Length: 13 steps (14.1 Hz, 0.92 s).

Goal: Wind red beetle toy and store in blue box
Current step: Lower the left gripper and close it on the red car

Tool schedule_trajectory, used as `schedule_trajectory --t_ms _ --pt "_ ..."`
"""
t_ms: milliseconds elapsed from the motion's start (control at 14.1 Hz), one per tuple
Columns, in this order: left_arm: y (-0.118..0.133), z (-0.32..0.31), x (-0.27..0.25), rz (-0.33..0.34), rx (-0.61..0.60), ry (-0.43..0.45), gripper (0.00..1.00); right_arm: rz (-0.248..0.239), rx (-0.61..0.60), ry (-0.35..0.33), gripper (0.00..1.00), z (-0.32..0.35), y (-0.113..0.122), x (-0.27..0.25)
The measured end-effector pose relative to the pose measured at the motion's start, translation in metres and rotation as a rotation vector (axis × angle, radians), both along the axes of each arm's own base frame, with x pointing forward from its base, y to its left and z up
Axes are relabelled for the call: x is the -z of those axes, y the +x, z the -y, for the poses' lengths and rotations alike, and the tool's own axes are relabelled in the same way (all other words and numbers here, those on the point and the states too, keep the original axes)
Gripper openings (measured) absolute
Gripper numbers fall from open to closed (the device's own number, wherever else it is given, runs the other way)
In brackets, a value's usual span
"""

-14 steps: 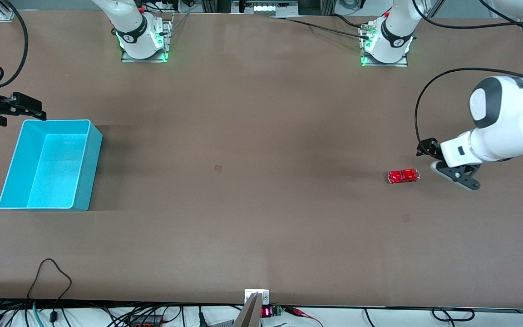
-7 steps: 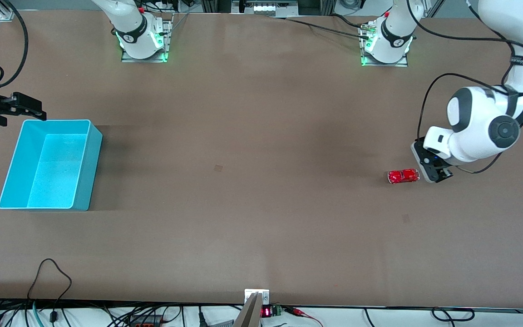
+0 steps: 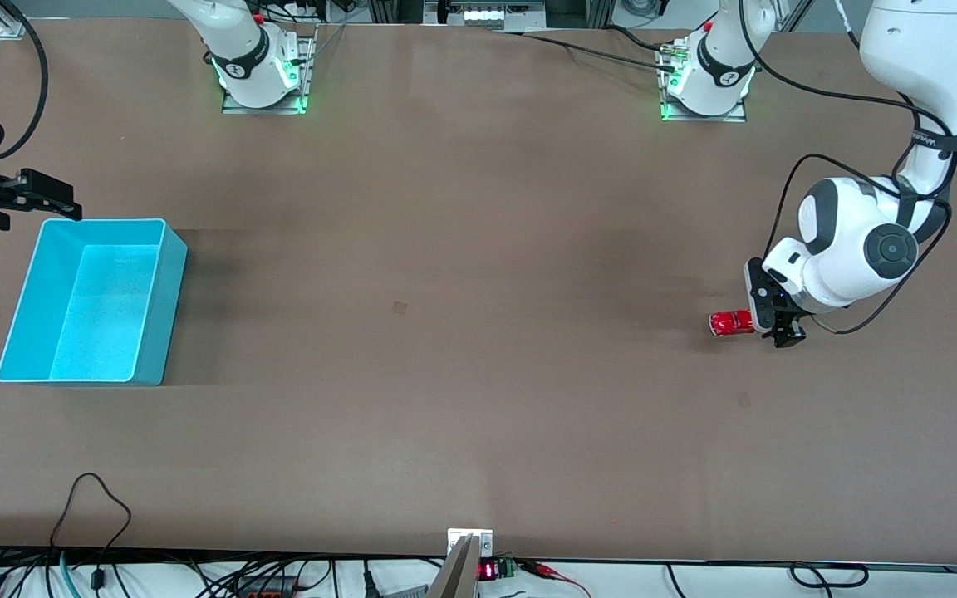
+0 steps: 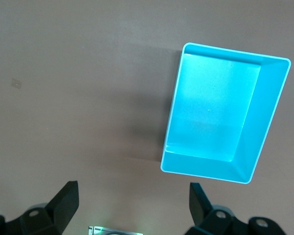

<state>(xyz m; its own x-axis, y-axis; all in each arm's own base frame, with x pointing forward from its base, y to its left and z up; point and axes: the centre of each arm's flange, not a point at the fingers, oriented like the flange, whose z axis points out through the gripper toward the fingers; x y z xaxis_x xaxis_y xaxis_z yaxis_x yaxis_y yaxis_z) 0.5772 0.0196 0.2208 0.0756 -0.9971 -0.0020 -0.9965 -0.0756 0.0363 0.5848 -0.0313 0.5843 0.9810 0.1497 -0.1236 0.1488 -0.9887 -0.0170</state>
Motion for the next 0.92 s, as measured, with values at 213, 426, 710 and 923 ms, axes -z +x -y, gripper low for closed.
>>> schedule_trajectory --t_ms 213,426,710,923 --pt "-0.004 0.005 0.012 0.022 0.008 -0.005 1.00 0.000 0.002 0.000 1.00 0.001 0.000 0.000" --pt "-0.013 0.006 0.026 0.049 0.009 -0.006 1.00 0.000 0.002 0.000 1.00 0.001 0.000 0.000" --pt "-0.022 0.006 0.035 0.046 0.008 -0.007 1.00 0.000 0.002 0.000 1.00 0.001 0.000 0.000" --pt "-0.023 0.006 0.035 0.046 0.009 -0.007 0.88 0.000 0.002 0.000 1.00 0.001 0.000 0.000"
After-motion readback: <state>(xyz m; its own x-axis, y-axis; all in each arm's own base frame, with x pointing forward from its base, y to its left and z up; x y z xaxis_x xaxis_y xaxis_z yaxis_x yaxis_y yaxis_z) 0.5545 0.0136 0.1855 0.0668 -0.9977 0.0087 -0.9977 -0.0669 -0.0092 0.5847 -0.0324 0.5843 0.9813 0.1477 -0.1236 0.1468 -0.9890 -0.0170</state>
